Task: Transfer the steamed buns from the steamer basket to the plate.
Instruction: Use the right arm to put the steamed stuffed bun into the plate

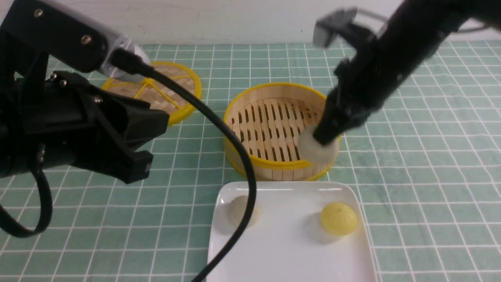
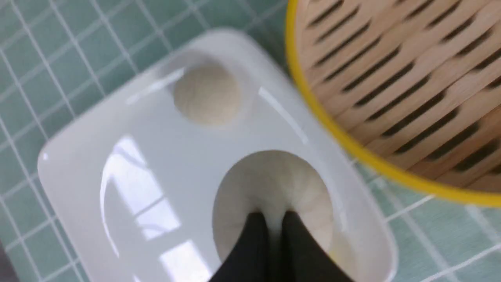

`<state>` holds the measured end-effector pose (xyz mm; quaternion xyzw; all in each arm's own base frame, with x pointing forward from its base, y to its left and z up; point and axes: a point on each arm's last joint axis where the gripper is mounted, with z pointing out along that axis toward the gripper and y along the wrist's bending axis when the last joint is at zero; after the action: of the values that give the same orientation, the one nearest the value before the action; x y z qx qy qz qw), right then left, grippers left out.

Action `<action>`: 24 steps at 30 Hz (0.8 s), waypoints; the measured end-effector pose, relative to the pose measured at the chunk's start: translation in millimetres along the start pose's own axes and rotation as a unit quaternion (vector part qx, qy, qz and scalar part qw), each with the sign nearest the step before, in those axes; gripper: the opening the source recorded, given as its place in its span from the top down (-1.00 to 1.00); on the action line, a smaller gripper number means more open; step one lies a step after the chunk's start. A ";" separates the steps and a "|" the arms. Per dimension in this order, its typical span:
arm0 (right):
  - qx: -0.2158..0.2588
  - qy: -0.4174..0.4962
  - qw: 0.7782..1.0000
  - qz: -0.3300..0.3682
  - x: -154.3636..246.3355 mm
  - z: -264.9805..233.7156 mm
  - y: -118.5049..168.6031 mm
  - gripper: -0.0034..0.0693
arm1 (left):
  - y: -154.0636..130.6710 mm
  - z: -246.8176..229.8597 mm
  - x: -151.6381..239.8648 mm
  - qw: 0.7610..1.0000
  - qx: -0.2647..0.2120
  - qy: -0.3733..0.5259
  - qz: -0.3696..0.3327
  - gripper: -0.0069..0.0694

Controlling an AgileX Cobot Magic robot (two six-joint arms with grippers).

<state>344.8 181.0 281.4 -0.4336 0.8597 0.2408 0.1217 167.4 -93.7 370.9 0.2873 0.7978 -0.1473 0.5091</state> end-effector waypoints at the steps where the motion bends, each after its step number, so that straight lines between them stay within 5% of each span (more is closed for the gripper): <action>1: -0.016 0.010 1.000 0.004 8.5 14.7 -2.3 0.83 | 0.0 0.0 0.0 1.000 0.000 0.000 0.000 0.19; 8: -0.064 -0.023 0.998 -0.015 19.0 44.5 -2.7 0.83 | 0.0 0.0 0.0 1.000 0.000 0.000 0.000 0.19; 24: -0.079 -0.023 0.997 -0.010 21.2 76.8 -19.4 0.83 | 0.3 0.0 -0.7 1.000 -0.001 -0.004 -0.001 0.19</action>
<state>347.9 196.5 200.9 -0.4448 0.8306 0.3167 0.1095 167.7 -93.7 371.5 0.2857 0.7964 -0.1475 0.5123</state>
